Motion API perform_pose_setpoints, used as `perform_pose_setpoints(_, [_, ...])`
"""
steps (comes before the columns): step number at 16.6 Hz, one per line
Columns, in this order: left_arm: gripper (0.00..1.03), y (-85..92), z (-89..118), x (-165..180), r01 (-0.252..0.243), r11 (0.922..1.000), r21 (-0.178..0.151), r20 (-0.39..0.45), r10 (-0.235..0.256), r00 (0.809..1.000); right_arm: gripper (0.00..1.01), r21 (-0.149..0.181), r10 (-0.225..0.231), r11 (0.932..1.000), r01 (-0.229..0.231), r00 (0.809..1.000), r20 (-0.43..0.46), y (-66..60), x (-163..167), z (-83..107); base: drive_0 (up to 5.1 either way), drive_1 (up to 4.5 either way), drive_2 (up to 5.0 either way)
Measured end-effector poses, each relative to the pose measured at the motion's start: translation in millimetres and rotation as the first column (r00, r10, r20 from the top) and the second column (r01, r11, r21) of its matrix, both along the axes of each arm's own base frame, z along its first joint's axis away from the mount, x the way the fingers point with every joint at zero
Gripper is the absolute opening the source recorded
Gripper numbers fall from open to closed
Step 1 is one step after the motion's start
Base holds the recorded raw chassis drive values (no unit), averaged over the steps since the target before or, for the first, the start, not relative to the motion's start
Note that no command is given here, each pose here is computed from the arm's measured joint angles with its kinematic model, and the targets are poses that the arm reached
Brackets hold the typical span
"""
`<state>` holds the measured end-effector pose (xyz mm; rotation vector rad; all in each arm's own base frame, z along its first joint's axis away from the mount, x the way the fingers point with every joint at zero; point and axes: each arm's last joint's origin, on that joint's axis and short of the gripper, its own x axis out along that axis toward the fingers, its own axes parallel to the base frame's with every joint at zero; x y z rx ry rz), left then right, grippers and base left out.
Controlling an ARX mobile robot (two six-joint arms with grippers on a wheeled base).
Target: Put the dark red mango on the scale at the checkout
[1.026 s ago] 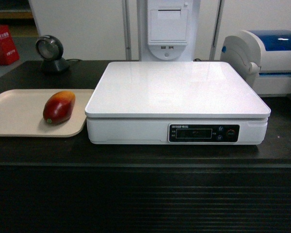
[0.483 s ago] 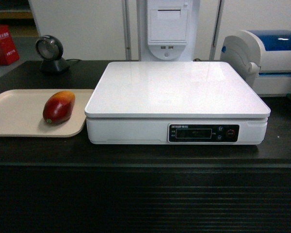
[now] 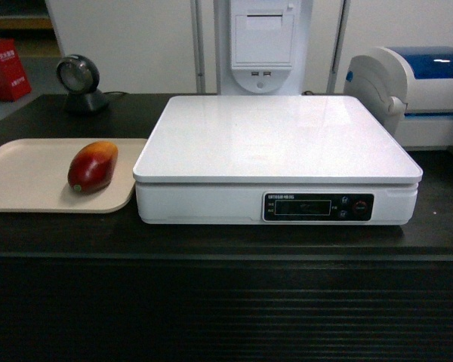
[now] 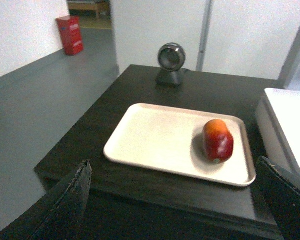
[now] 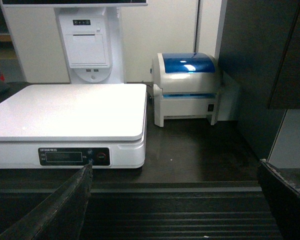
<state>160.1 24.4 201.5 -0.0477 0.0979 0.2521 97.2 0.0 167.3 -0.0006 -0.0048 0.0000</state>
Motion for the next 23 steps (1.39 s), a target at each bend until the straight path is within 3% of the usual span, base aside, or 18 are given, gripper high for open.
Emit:
perform_pose_setpoints(2, [0.98, -1.4, 13, 68, 0.126, 0.9918, 0.018, -0.001, -0.126, 0.992, 0.98, 0.0, 0.0, 1.0, 0.0, 1.0, 0.0, 0.0, 0, 0.0, 0.0, 0.0, 0.0])
perform_pose_setpoints(3, [0.98, -5.9, 2, 109, 0.206, 0.9784, -0.017, -0.106, -0.207, 0.973, 0.98, 0.0, 0.0, 1.0, 0.0, 1.0, 0.0, 0.0, 0, 0.0, 0.0, 0.0, 0.0])
perform_pose_setpoints(4, [0.98, -9.2, -20, 158, 0.247, 0.9675, -0.056, -0.244, -0.253, 0.936, 0.98, 0.0, 0.0, 1.0, 0.0, 1.0, 0.0, 0.0, 0, 0.0, 0.0, 0.0, 0.0])
perform_pose_setpoints(6, [0.98, -10.1, -42, 220, 0.261, 0.9626, -0.074, -0.368, -0.269, 0.89, 0.98, 0.0, 0.0, 1.0, 0.0, 1.0, 0.0, 0.0, 0, 0.0, 0.0, 0.0, 0.0])
perform_pose_setpoints(8, [0.98, -13.4, -56, 260, 0.273, 0.9585, -0.082, -0.445, -0.28, 0.85, 0.98, 0.0, 0.0, 1.0, 0.0, 1.0, 0.0, 0.0, 0, 0.0, 0.0, 0.0, 0.0])
perform_pose_setpoints(11, [0.98, -17.5, -67, 298, 0.285, 0.9555, -0.076, -0.506, -0.283, 0.815, 0.98, 0.0, 0.0, 1.0, 0.0, 1.0, 0.0, 0.0, 0, 0.0, 0.0, 0.0, 0.0])
perform_pose_setpoints(14, [0.98, -17.7, -64, 324, 0.293, 0.9536, -0.069, -0.501, -0.287, 0.816, 0.98, 0.0, 0.0, 1.0, 0.0, 1.0, 0.0, 0.0, 0, 0.0, 0.0, 0.0, 0.0])
perform_pose_setpoints(16, [0.98, -17.8, -62, 330, 0.299, 0.9519, -0.067, -0.517, -0.289, 0.806, 0.98, 0.0, 0.0, 1.0, 0.0, 1.0, 0.0, 0.0, 0, 0.0, 0.0, 0.0, 0.0])
perform_pose_setpoints(18, [0.98, -20.3, -70, 332, 0.331, 0.9369, -0.114, -0.554, -0.336, 0.762, 0.98, 0.0, 0.0, 1.0, 0.0, 1.0, 0.0, 0.0, 0, 0.0, 0.0, 0.0, 0.0])
perform_pose_setpoints(19, [0.98, -22.8, -76, 331, 0.345, 0.9291, -0.133, -0.584, -0.355, 0.73, 0.98, 0.0, 0.0, 1.0, 0.0, 1.0, 0.0, 0.0, 0, 0.0, 0.0, 0.0, 0.0])
perform_pose_setpoints(21, [0.98, -23.3, -86, 332, 0.347, 0.9293, -0.128, -0.63, -0.346, 0.696, 0.98, 0.0, 0.0, 1.0, 0.0, 1.0, 0.0, 0.0, 0, 0.0, 0.0, 0.0, 0.0])
perform_pose_setpoints(23, [0.98, -23.0, -89, 336, 0.345, 0.9301, -0.126, -0.639, -0.342, 0.689, 0.98, 0.0, 0.0, 1.0, 0.0, 1.0, 0.0, 0.0, 0, 0.0, 0.0, 0.0, 0.0])
